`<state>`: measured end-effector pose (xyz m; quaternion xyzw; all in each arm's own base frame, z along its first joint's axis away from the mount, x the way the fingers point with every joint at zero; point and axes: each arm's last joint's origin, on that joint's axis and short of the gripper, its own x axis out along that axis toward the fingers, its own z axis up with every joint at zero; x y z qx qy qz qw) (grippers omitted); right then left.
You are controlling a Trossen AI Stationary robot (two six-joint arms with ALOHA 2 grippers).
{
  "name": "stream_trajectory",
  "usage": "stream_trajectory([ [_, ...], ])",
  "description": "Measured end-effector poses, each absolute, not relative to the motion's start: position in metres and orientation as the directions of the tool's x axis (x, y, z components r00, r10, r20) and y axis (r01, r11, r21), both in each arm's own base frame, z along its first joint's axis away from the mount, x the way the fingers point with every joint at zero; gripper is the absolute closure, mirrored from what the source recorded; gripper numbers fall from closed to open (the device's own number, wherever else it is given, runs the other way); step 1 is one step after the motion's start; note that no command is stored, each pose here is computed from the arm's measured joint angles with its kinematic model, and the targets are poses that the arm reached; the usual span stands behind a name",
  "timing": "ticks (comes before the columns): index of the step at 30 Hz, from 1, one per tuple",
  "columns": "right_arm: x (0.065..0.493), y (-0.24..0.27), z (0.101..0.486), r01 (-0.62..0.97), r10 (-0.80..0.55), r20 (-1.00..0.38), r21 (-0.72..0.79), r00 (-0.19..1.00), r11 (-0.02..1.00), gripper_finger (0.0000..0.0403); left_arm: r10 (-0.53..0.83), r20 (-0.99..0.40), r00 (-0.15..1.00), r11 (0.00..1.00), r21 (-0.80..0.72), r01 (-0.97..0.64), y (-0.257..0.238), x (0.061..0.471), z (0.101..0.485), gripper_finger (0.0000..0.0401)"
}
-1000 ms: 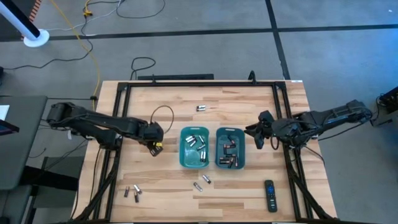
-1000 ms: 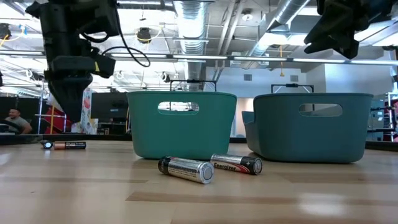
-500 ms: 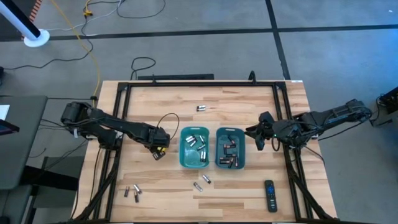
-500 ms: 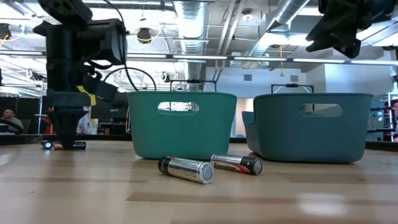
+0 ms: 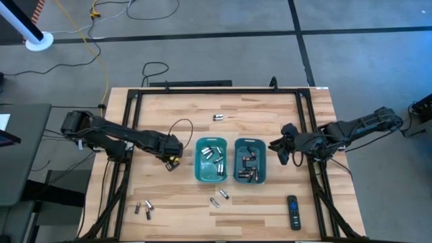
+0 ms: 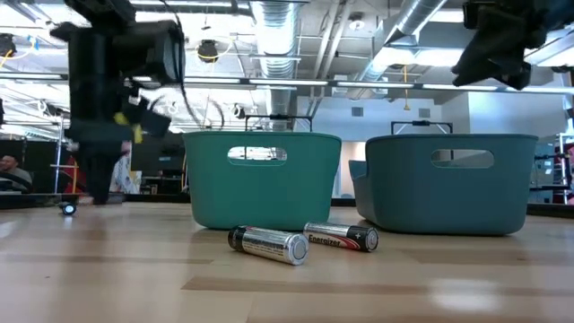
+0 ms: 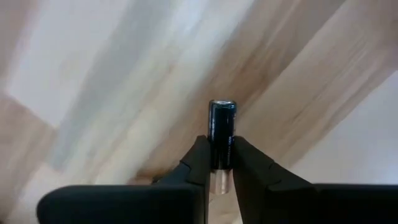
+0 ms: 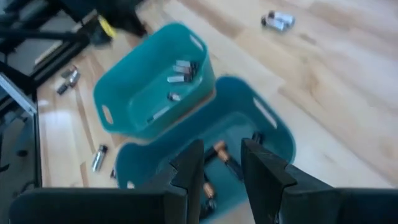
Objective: Sort batteries
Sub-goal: Put the black battery into the blue bin
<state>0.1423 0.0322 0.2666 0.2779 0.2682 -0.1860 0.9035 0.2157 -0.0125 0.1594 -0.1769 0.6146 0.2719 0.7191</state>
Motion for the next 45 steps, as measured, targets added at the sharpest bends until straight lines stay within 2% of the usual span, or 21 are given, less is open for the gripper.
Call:
stream_trajectory([
  [6, 0.136, 0.038, 0.261, 0.479, -0.134, -0.651, 0.388, 0.747, 0.787, 0.0280, 0.191, -0.961, 0.199, 0.776, 0.024, -0.630, -0.012, 0.218, 0.201, 0.0366],
  [14, 0.126, 0.043, 0.253, 0.516, -0.121, -0.724, 0.353, 0.679, 0.780, 0.0280, 0.284, -0.846, 0.451, 0.793, -0.058, -0.607, -0.008, 0.242, 0.278, 0.0366],
  [20, 0.120, 0.045, 0.250, 0.541, -0.113, -0.755, 0.349, 0.646, 0.765, 0.0280, 0.321, -0.790, 0.522, 0.837, -0.022, -0.547, 0.002, 0.271, 0.312, 0.0366],
  [29, 0.116, 0.050, 0.248, 0.553, -0.094, -0.771, 0.360, 0.629, 0.751, 0.0280, 0.323, -0.762, 0.562, 0.901, 0.065, -0.430, 0.005, 0.350, 0.313, 0.0366],
  [37, 0.115, 0.051, 0.248, 0.548, -0.088, -0.771, 0.362, 0.630, 0.754, 0.0280, 0.245, -0.778, 0.579, 0.950, 0.073, -0.304, 0.002, 0.415, 0.294, 0.0361],
  [45, 0.115, 0.051, 0.249, 0.552, -0.088, -0.771, 0.366, 0.631, 0.749, 0.0280, 0.197, -0.794, 0.576, 0.962, 0.043, -0.269, 0.000, 0.430, 0.286, 0.0363],
])
